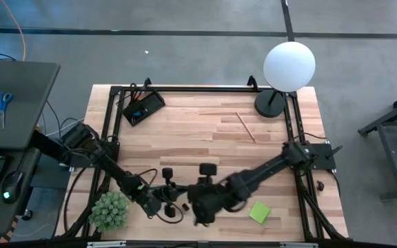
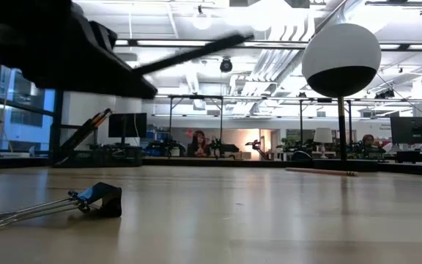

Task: Pick and place office supplies into organizer
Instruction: Put the black pen into the black desk organizer

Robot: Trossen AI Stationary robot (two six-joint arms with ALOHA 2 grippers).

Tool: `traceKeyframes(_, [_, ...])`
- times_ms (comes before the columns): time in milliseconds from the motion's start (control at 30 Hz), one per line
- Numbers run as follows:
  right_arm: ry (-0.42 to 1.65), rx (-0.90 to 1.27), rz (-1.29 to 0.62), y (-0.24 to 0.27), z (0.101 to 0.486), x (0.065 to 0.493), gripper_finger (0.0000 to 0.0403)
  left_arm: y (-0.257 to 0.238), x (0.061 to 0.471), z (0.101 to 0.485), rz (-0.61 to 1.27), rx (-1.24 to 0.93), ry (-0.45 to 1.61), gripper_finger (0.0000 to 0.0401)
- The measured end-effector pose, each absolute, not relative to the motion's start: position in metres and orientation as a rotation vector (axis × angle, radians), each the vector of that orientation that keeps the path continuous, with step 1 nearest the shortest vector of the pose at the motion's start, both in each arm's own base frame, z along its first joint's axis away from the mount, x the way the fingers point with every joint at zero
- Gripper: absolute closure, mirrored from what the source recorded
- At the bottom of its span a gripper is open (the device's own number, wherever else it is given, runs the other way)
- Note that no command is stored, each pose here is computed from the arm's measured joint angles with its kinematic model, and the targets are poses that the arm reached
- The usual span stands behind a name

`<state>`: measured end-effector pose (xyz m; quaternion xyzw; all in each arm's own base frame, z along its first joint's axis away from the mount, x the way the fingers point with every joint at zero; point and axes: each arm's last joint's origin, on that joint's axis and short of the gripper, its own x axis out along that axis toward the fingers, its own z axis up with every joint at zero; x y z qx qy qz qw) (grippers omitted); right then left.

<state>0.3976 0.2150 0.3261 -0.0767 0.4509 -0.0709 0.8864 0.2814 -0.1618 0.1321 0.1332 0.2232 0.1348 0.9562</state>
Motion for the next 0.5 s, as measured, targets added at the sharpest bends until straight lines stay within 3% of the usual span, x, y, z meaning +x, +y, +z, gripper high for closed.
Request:
traceKeyframes(200, [0.859,-0.213,-0.273,0.22,0.33,0.386,0.0297,-0.155,0.263,0.145,0.155,0.169,0.338,0.0392])
traceKeyframes(500, [0.832,-0.243,-0.214,0.217,0.304,0.405,0.0323,-0.14,0.234,0.154,-0.049,0.055,0.122,0.0393])
